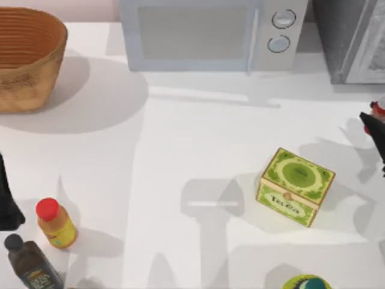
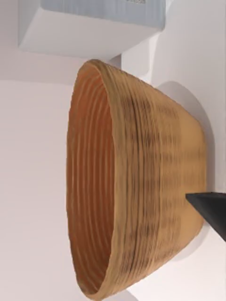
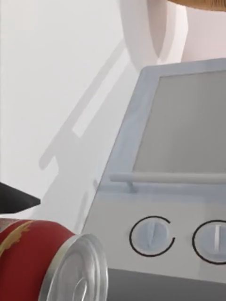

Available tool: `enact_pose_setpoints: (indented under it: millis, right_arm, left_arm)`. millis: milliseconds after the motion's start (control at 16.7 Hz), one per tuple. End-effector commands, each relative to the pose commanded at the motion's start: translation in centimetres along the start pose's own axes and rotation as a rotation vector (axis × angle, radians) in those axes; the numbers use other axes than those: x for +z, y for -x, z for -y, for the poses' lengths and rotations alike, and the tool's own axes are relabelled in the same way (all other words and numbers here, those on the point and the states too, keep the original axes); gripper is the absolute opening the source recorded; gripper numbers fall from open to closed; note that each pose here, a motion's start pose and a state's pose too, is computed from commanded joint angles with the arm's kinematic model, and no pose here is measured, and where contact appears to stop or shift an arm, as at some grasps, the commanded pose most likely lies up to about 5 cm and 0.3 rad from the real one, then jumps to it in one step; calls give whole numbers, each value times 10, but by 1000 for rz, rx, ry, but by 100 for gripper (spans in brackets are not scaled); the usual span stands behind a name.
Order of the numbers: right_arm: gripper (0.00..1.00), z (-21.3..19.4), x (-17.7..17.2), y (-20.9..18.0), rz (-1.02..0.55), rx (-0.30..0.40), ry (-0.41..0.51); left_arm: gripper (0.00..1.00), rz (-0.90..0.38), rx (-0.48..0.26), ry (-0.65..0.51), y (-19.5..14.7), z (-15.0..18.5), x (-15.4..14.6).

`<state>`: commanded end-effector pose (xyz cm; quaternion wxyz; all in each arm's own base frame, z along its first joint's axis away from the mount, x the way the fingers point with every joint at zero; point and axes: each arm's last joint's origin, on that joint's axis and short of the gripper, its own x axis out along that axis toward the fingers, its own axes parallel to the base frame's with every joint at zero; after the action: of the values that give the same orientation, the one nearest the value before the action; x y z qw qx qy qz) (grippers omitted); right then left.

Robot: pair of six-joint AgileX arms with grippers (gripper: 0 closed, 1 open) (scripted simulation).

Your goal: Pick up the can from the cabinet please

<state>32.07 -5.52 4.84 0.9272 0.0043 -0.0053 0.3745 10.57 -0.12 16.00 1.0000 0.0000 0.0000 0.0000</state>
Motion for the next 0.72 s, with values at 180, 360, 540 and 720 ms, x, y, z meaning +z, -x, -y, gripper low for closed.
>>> enact_pose_setpoints:
  millis: [180, 360, 540, 720]
  right_arm:
    - [0, 0, 0, 0, 0, 0, 0]
    - [0, -1, -1, -6, -1, 4, -2]
    - [0, 0, -6, -21, -1, 1, -2]
    - [0, 0, -6, -24, 0, 0, 0]
  left_arm:
    - [100, 0, 0, 0, 0, 0, 0]
    - [100, 0, 0, 0, 0, 0, 0]
    - [100, 0, 0, 0, 0, 0, 0]
    - [100, 0, 0, 0, 0, 0, 0]
